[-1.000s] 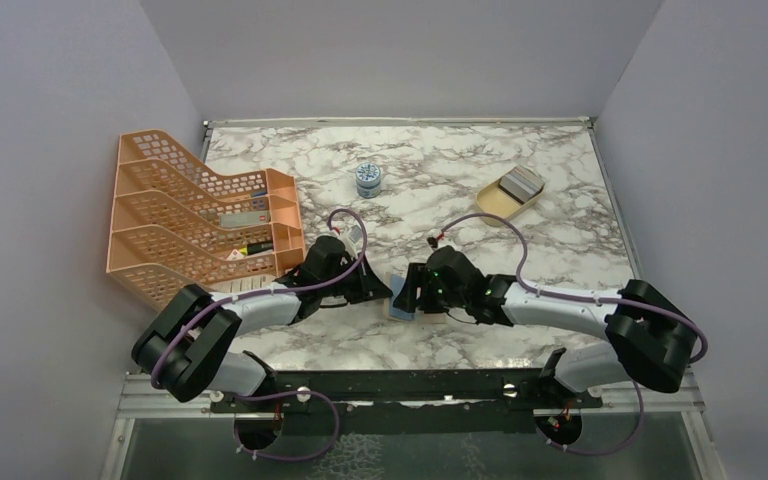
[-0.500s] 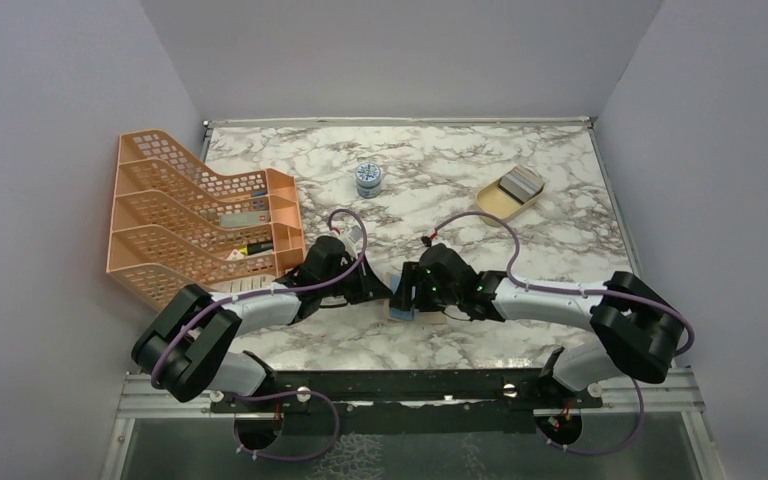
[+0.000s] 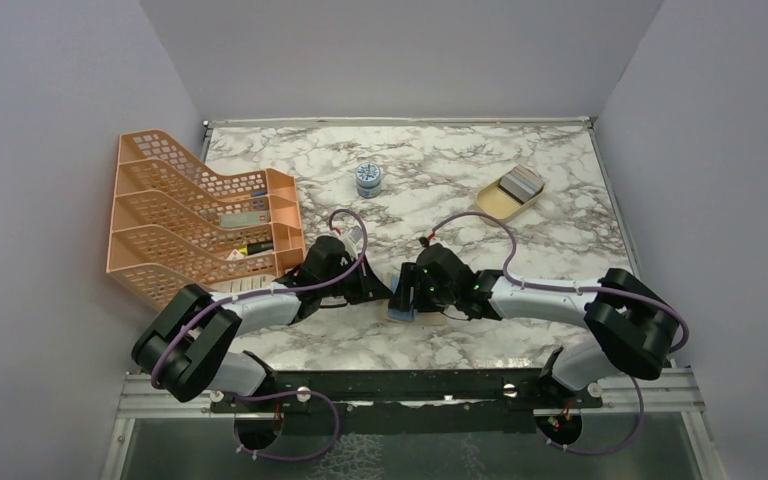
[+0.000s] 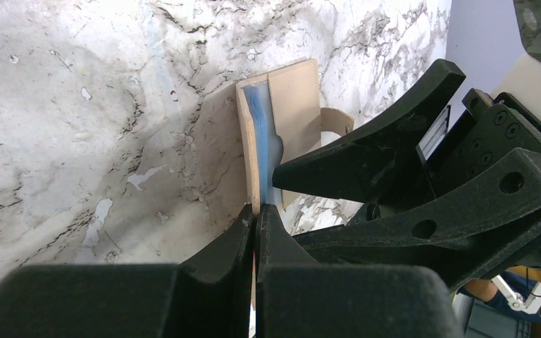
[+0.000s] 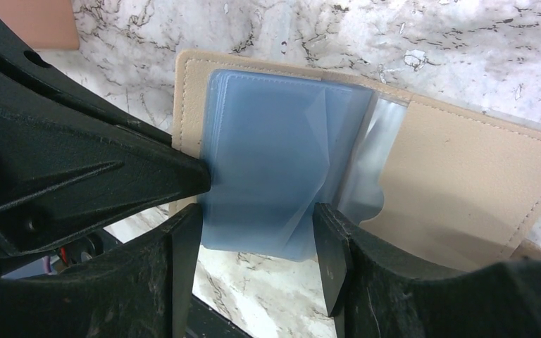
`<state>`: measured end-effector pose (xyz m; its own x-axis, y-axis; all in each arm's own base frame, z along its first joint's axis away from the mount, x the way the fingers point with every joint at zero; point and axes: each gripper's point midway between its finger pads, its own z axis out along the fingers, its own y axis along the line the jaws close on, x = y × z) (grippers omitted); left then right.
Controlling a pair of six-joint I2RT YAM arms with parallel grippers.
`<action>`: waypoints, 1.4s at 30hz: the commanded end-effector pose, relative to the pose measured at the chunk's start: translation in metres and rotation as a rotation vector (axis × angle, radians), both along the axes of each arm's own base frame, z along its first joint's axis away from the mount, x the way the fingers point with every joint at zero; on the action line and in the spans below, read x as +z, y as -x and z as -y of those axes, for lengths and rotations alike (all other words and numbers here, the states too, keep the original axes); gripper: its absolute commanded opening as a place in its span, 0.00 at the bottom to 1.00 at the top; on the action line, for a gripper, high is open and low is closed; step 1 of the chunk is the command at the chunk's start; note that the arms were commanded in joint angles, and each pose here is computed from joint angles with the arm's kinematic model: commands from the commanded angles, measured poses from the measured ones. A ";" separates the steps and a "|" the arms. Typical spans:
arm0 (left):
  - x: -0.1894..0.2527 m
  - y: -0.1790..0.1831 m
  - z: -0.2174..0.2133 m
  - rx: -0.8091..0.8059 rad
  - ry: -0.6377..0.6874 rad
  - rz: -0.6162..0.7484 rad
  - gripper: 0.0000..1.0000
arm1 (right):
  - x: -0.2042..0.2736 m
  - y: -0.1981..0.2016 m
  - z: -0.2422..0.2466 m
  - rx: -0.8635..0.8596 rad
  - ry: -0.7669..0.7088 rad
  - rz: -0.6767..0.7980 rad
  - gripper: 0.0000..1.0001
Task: Put the credit cards into the card holder
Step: Open the card holder at the center of the board.
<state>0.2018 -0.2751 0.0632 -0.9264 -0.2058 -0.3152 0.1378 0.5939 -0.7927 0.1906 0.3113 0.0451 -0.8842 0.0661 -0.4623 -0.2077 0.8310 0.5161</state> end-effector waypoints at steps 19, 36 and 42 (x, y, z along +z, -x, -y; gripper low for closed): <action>-0.002 0.004 0.001 -0.020 0.014 -0.006 0.00 | 0.003 -0.001 0.004 0.007 0.025 0.022 0.55; -0.007 0.003 0.001 -0.019 0.003 -0.018 0.00 | 0.005 -0.004 0.014 0.000 0.069 0.054 0.56; -0.005 0.003 0.002 -0.015 0.007 -0.019 0.00 | 0.000 -0.001 0.007 0.027 0.057 0.035 0.56</action>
